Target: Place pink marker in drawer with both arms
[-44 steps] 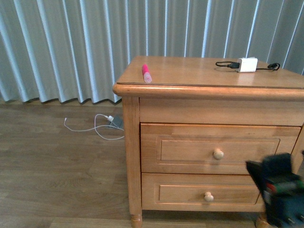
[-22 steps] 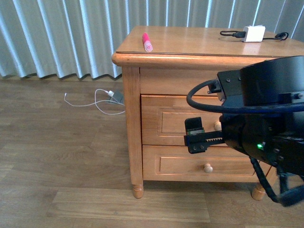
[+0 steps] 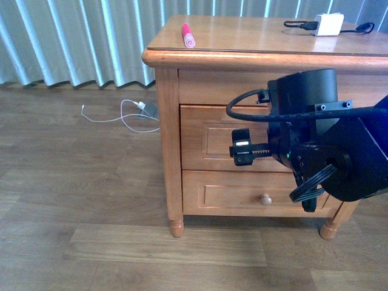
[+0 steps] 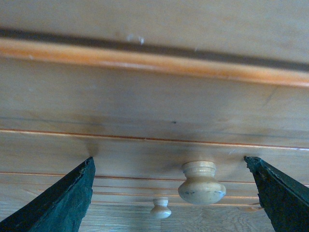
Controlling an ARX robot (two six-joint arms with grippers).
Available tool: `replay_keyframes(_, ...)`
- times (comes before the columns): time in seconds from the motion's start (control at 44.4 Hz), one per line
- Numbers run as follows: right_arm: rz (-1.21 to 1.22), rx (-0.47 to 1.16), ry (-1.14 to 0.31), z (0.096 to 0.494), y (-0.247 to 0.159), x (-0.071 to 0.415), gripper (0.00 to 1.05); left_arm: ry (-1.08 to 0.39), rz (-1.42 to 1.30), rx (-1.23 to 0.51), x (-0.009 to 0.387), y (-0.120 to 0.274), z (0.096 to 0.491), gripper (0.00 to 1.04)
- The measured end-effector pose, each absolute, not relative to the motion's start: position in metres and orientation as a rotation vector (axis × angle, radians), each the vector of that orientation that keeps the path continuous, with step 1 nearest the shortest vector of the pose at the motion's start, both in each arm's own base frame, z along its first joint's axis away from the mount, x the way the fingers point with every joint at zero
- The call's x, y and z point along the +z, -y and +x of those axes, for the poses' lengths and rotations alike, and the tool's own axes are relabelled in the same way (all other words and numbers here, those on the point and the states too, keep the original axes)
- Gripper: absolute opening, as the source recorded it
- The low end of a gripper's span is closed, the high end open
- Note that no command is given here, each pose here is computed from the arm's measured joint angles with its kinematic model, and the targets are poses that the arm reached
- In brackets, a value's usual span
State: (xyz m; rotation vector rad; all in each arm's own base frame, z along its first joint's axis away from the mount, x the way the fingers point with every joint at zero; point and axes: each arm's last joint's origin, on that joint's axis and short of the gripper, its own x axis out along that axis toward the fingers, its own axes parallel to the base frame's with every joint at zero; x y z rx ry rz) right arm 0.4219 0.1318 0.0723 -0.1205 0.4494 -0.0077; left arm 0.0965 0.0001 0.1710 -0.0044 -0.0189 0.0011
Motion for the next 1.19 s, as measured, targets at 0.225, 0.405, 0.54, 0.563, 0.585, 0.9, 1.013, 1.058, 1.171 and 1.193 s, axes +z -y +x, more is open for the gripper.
replay_keyframes(0.225, -0.114, -0.018, -0.441, 0.425, -0.126, 0.064, 0.96, 0.019, -0.004, 0.001, 0.171, 0.000, 0.097, 0.99)
replay_keyframes(0.405, -0.103, -0.014, -0.396, 0.422, -0.124, 0.064, 0.78, 0.019, -0.004, 0.001, 0.171, 0.000, 0.097, 0.99)
replay_keyframes(0.54, -0.112, -0.013, -0.398, 0.421, -0.122, 0.063, 0.51, 0.019, -0.004, 0.001, 0.171, 0.000, 0.097, 0.99)
replay_keyframes(0.563, -0.114, -0.013, -0.401, 0.420, -0.122, 0.062, 0.48, 0.019, -0.004, 0.001, 0.171, 0.000, 0.097, 0.99)
replay_keyframes(0.585, -0.118, -0.014, -0.403, 0.420, -0.121, 0.062, 0.42, 0.019, -0.004, 0.001, 0.171, 0.000, 0.097, 0.99)
replay_keyframes(0.9, -0.135, 0.020, -0.495, 0.405, -0.113, 0.069, 0.22, 0.019, -0.004, 0.001, 0.171, 0.000, 0.097, 0.99)
replay_keyframes(1.013, -0.138, 0.045, -0.532, 0.393, -0.110, 0.071, 0.22, 0.019, -0.004, 0.001, 0.171, 0.000, 0.097, 0.99)
replay_keyframes(1.058, -0.139, 0.060, -0.555, 0.386, -0.108, 0.073, 0.22, 0.019, -0.004, 0.001, 0.171, 0.000, 0.097, 0.99)
replay_keyframes(1.171, -0.143, 0.096, -0.601, 0.370, -0.105, 0.077, 0.22, 0.019, -0.004, 0.001, 0.171, 0.000, 0.097, 0.99)
replay_keyframes(1.193, -0.145, 0.109, -0.614, 0.363, -0.103, 0.079, 0.22, 0.019, -0.004, 0.001, 0.171, 0.000, 0.097, 0.99)
